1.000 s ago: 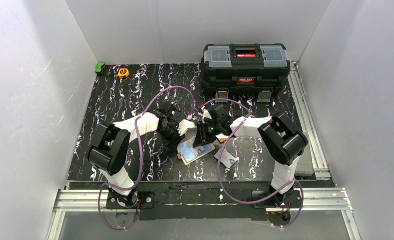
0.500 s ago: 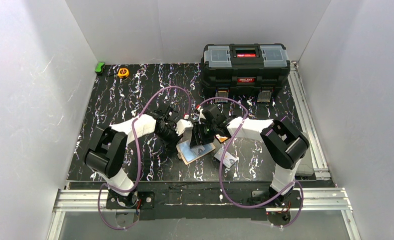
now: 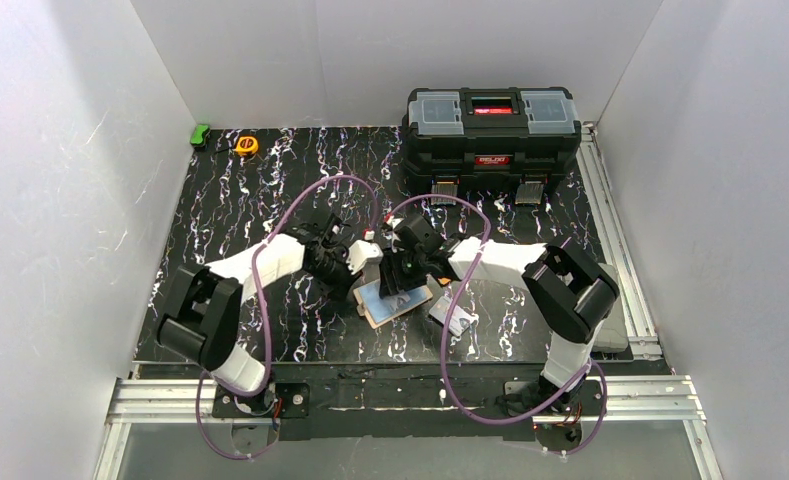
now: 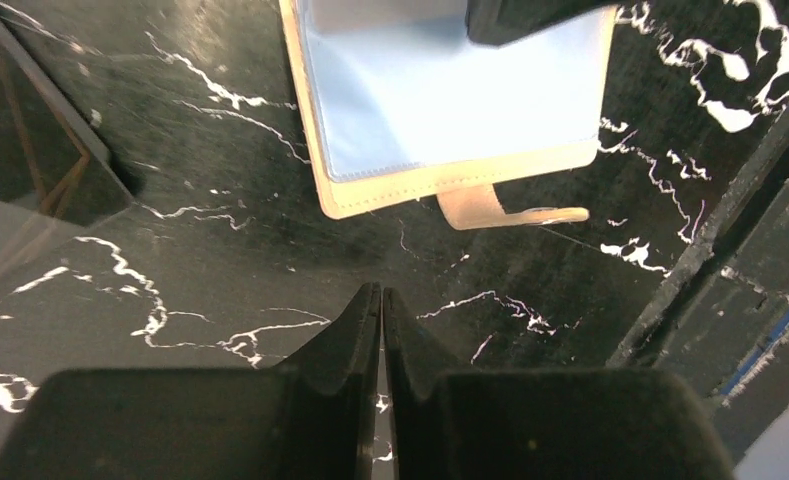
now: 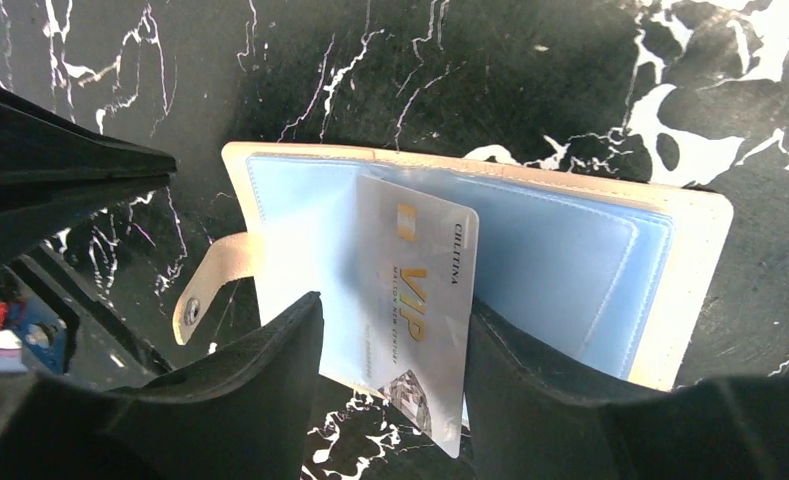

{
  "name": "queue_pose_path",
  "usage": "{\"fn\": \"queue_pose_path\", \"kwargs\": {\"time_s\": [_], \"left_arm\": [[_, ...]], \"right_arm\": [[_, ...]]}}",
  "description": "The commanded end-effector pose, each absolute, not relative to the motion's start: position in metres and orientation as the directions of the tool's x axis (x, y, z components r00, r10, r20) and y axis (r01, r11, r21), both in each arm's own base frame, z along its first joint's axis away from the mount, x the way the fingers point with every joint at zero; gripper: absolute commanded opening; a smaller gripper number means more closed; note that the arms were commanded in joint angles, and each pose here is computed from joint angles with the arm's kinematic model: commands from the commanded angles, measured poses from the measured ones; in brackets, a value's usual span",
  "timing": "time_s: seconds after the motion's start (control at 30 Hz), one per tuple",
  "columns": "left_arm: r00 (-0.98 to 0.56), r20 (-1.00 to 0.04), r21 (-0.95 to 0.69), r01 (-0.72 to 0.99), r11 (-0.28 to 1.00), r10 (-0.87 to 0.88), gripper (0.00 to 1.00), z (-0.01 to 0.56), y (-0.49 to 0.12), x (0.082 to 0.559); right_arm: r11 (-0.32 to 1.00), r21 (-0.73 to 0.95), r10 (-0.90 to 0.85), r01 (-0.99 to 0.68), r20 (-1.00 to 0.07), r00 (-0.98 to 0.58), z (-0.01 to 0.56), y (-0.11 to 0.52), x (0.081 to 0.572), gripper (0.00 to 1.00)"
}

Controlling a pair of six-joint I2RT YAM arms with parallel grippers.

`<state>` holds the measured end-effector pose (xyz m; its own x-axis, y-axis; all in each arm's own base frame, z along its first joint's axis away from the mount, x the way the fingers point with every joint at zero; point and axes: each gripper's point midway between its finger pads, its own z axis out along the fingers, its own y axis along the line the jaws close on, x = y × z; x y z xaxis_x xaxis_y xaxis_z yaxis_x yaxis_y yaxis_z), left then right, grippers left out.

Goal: Put the credit cards into the card holder
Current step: Insert the credit card into the card holder.

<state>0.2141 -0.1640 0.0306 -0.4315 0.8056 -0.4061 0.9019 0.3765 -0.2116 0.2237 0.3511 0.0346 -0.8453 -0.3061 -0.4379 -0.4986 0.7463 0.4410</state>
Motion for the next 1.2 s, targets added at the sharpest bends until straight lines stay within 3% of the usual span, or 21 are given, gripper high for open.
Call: {"fn": "queue_pose_path", "kwargs": {"time_s": [0.0,0.17,0.6,0.77,1.17], "left_arm": [[-0.327,-0.557,-0.142,0.943,0.301,0.763,0.04,0.06,-0.177,0.218],[-0.181,-0.675,-0.051,0.978,0.2,0.715,0.04,0.082,-0.19,0.217],[-0.128,-0.676,-0.026,0.988,0.15,0.726,0.03,0.069,-0.189,0.215],[-0.124,-0.682,-0.013,0.987,0.158,0.721,0.03,0.063,-0.191,0.221],[-0.139,-0.667,-0.023,0.986,0.166,0.732,0.03,0.046,-0.204,0.234]], "right_arm": [[0.794,0.254,-0.448,-0.552,-0.369,-0.814,0.0,0.317,0.208,0.6],[0.806,0.21,-0.463,-0.553,-0.358,-0.811,-0.001,0.313,0.21,0.6],[0.803,0.14,-0.497,-0.579,-0.377,-0.781,0.004,0.312,0.211,0.63],[0.739,0.241,-0.491,-0.629,-0.446,-0.748,0.018,0.33,0.204,0.65],[0.635,0.384,-0.495,-0.671,-0.465,-0.734,0.027,0.344,0.191,0.69]]}}
